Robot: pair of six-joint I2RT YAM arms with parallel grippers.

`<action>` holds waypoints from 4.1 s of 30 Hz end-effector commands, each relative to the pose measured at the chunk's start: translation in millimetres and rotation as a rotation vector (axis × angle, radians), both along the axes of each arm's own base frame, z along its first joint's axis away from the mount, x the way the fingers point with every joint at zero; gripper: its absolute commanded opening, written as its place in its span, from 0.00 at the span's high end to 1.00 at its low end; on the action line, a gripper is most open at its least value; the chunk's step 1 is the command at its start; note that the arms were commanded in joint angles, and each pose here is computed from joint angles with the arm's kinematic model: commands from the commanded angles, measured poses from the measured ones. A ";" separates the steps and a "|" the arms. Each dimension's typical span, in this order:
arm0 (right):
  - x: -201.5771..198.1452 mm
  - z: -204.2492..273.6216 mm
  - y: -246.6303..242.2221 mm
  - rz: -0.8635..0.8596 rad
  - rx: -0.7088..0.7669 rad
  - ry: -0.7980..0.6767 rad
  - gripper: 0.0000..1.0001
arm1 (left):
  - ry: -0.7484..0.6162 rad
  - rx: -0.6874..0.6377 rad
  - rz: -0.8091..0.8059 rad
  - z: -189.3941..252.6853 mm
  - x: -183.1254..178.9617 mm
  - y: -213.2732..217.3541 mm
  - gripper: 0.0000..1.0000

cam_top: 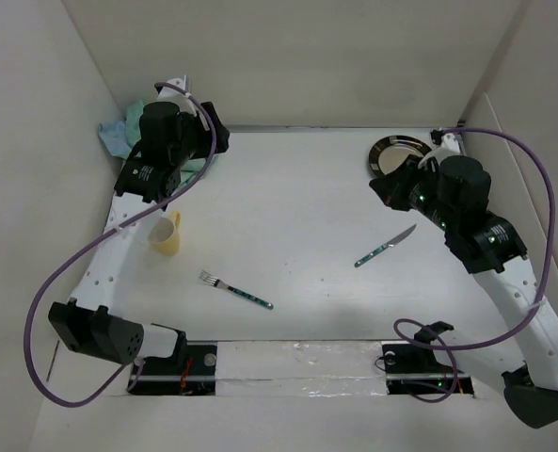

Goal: Set the dinner table for one person

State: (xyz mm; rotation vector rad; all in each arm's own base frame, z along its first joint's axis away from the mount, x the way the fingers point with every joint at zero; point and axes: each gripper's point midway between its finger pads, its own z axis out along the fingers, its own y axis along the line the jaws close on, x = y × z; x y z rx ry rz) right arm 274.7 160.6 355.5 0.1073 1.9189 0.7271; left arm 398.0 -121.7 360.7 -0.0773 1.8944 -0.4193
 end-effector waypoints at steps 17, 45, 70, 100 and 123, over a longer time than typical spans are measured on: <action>27.3 -3.5 -1.1 0.020 -0.029 0.006 1.00 | 0.189 0.320 0.398 -86.9 155.7 58.8 0.63; 34.0 -72.2 17.0 0.113 -0.063 0.209 0.81 | 0.404 0.395 0.490 -284.1 233.6 97.7 0.60; 46.4 -65.9 13.0 0.069 -0.069 0.163 0.82 | 0.167 0.294 0.004 -154.9 169.0 -145.0 1.00; 88.5 -241.5 208.7 0.258 -0.113 0.419 0.27 | 0.010 0.145 0.296 -43.3 55.7 -34.4 1.00; 91.0 -128.8 174.0 0.076 0.004 0.179 0.23 | -0.424 -0.327 -0.024 213.8 36.9 -111.5 1.00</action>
